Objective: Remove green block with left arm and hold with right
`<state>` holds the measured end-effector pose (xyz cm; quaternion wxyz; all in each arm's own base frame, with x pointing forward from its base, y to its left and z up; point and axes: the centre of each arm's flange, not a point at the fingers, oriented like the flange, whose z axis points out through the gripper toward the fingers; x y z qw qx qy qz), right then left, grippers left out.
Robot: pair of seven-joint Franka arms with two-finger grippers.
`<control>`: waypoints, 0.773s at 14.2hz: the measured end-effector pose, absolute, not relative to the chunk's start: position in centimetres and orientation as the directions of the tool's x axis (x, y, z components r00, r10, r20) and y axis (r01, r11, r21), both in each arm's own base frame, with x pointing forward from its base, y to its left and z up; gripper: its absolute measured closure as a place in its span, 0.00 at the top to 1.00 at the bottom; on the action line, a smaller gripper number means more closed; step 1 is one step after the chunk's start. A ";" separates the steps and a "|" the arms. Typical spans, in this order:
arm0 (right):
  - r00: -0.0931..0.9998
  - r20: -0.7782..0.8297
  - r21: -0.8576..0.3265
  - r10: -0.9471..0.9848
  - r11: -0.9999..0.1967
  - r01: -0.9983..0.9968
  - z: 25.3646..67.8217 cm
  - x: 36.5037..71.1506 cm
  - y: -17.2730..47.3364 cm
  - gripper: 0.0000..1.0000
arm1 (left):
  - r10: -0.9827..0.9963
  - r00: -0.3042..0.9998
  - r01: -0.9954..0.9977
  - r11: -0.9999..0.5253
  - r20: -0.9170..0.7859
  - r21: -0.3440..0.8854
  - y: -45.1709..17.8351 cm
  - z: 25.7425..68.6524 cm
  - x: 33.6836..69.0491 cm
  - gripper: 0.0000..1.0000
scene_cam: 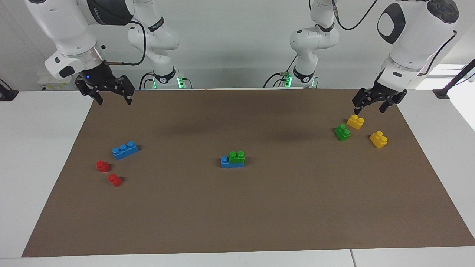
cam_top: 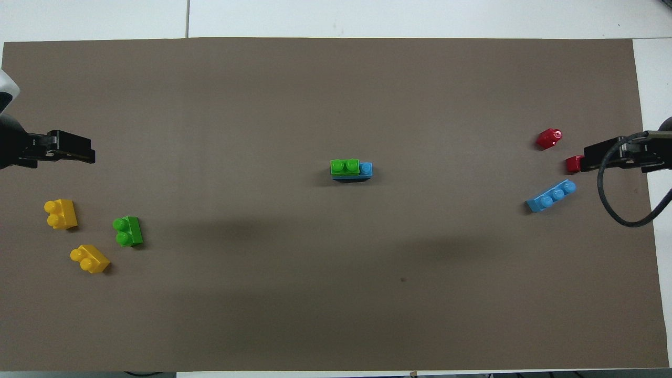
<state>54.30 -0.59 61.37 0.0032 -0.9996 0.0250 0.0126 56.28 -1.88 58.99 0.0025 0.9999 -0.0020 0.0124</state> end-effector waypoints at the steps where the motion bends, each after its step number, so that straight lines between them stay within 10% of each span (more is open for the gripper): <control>1: 0.998 -0.026 -0.006 -0.051 -0.999 -0.051 61.3 54.3 -0.7 1.00 | -0.004 1.000 -0.004 -1.000 0.025 0.005 -1.9 59.0 56.3 1.00; 11: 0.994 -0.027 -0.004 -0.105 -0.994 -0.106 61.2 54.3 -0.8 1.00 | -0.004 1.000 -0.004 -1.000 0.030 0.004 -1.9 59.3 56.1 1.00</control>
